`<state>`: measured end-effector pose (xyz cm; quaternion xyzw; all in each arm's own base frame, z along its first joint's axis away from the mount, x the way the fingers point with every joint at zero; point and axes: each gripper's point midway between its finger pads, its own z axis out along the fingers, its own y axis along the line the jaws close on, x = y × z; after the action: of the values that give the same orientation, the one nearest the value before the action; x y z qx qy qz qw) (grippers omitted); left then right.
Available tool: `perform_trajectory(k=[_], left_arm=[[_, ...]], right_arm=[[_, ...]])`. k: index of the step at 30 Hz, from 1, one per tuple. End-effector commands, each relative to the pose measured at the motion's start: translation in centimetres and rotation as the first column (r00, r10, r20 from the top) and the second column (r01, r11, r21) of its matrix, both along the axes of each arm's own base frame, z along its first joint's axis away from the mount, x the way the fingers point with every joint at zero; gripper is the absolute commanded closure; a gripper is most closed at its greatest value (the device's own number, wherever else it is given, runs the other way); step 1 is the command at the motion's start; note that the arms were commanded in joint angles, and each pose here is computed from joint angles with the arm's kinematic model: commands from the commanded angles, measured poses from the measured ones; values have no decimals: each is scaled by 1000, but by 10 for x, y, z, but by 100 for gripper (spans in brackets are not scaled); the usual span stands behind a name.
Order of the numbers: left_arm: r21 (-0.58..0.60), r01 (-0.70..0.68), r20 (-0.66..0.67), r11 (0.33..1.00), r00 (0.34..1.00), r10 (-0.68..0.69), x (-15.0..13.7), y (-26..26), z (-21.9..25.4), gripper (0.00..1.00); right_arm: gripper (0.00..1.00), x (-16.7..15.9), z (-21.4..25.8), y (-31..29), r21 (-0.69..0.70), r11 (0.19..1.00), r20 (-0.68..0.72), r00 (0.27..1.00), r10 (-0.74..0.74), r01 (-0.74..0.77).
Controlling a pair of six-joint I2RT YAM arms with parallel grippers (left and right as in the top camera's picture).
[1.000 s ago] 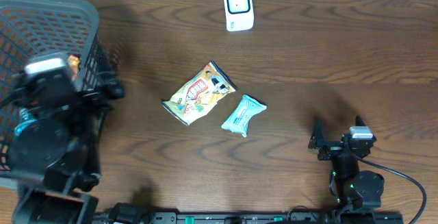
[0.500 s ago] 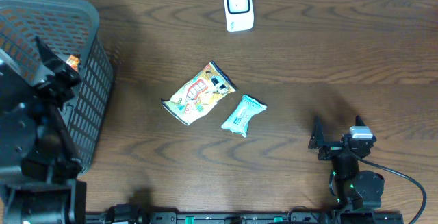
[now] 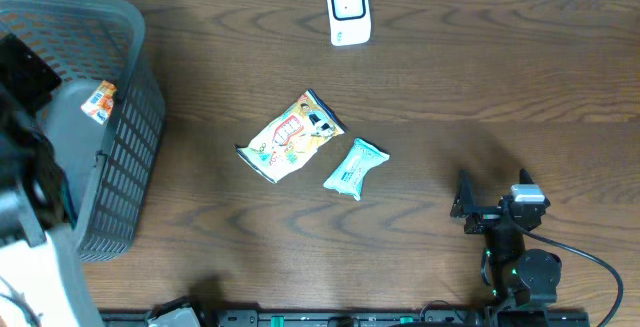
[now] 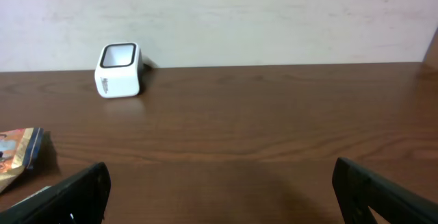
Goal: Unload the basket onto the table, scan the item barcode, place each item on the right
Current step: 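Release the wipes pack on the table and move left gripper to basket, then lower the left gripper into the basket and grasp the orange box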
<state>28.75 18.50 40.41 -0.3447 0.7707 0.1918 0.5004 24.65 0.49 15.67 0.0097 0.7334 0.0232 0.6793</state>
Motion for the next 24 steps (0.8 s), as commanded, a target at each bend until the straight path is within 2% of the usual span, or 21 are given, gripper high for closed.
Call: perform_trajectory(k=[1,5,9,15,22,24], left_arm=[[-231,46,-14,972,999,-50,21,4,-42,2],[-366,38,-118,930,989,-87,35,13,-93,1],[-417,32,-232,908,963,-140,47,20,-135,2],[-528,266,-239,807,865,-442,80,-6,-179,2],[-569,231,-297,789,837,-459,98,6,-228,2],[-555,264,-315,789,811,-493,102,9,-237,2]], right_arm=[[1,0,0,-3,-12,1000,1,1000,-14,14],[1,0,0,-3,-12,1000,1,1000,-14,14],[1,0,0,-3,-11,1000,1,1000,-14,14],[1,0,0,-3,-12,1000,1,1000,-14,14],[1,0,0,-3,-12,1000,1,1000,-14,14],[1,0,0,-3,-12,1000,1,1000,-14,14]])
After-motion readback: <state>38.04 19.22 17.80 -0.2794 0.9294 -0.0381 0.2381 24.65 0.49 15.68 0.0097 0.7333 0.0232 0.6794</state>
